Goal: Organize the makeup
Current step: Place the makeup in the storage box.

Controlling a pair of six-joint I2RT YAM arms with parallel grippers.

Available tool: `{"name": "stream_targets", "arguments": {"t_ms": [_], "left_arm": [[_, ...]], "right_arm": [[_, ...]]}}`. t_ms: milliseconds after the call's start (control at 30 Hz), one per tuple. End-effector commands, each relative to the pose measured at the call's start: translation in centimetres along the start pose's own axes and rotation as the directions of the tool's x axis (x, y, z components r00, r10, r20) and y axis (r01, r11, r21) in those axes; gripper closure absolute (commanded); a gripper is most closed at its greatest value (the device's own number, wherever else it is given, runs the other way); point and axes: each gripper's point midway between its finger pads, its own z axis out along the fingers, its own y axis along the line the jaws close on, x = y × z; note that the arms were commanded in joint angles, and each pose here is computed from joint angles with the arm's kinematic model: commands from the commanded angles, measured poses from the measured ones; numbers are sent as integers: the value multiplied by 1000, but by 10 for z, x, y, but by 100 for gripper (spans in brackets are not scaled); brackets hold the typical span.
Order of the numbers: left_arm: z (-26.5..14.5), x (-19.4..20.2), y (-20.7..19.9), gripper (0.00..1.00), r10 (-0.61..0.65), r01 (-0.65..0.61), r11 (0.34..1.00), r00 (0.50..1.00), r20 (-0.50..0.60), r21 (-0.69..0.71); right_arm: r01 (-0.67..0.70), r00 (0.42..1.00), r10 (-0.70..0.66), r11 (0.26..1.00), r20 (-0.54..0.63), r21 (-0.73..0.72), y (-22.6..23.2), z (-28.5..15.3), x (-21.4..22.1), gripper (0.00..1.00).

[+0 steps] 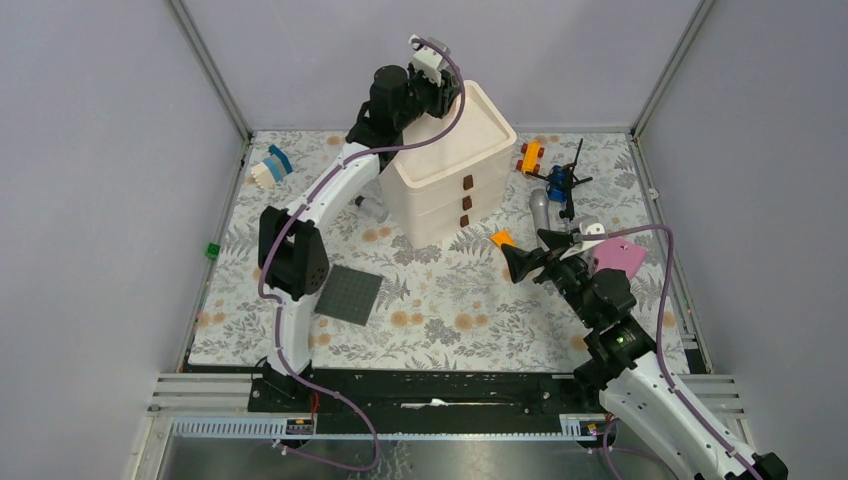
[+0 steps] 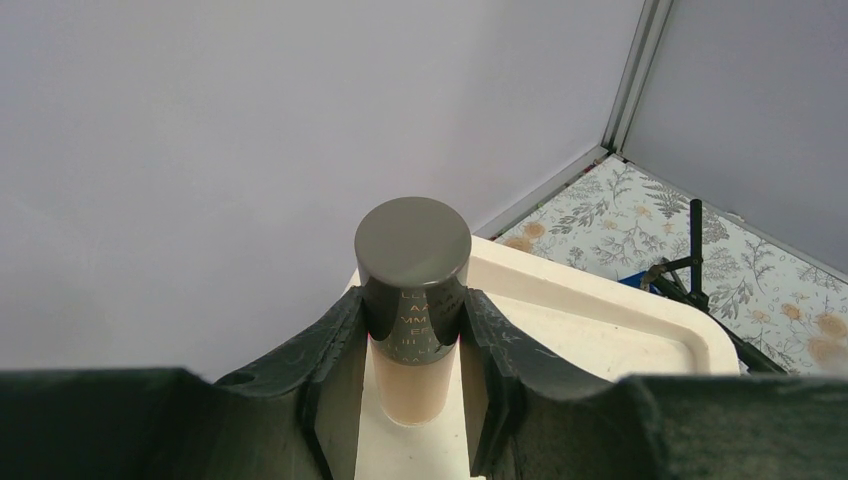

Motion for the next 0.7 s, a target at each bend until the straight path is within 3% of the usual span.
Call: {"name": "stream_targets", "arguments": {"t_ms": [0, 667], "left_arm": [[1, -39, 6, 100, 40, -40, 999, 991, 127, -5], [3, -10, 11, 89, 13, -11, 1000, 997, 72, -26]], "right_arm": [[9, 999, -9, 1000, 48, -5, 2, 2, -11, 0], [13, 999, -13, 1000, 41, -3, 0, 1, -6, 1]]}}
